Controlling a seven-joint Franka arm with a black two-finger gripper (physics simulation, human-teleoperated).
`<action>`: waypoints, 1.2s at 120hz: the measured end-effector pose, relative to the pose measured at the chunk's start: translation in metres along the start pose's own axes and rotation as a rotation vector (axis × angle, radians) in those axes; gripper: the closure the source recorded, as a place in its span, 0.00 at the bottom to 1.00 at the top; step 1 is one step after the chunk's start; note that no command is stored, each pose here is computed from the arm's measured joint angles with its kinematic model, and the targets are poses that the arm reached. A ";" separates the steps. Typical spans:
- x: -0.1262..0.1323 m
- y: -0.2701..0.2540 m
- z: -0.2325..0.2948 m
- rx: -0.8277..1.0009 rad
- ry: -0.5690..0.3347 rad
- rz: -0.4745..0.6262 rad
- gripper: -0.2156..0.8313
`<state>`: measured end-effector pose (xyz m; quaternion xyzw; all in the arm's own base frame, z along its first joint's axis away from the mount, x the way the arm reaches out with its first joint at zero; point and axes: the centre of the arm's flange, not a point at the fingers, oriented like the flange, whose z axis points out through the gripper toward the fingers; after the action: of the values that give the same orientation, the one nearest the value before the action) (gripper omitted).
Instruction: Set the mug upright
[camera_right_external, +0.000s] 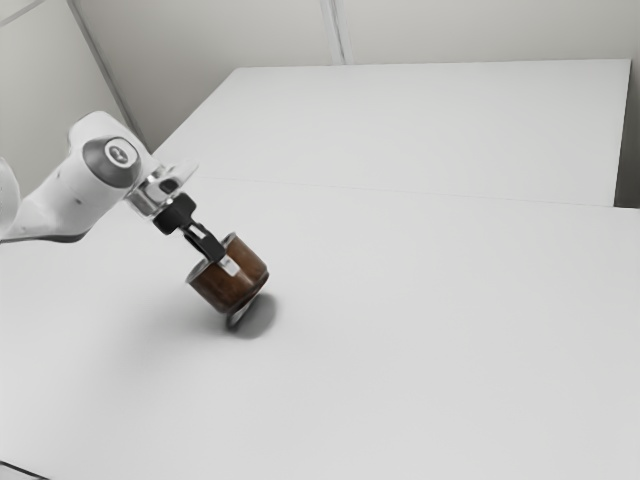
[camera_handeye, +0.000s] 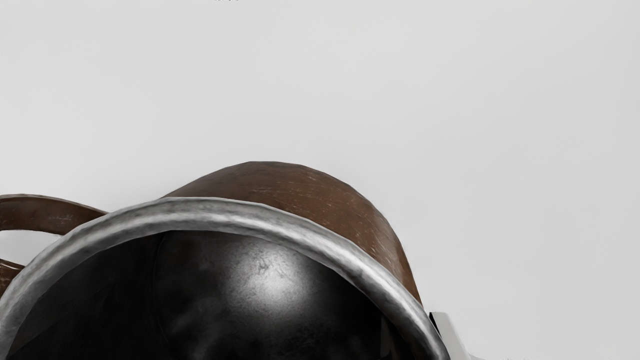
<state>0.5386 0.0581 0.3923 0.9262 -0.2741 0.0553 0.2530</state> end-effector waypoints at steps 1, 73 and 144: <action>0.001 0.002 0.001 0.012 -0.006 0.009 0.94; 0.041 0.101 0.065 0.475 -0.268 0.223 0.95; 0.005 0.100 0.079 0.556 -0.223 -0.030 0.95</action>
<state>0.4866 -0.0557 0.3692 0.9642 -0.2610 0.0224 -0.0413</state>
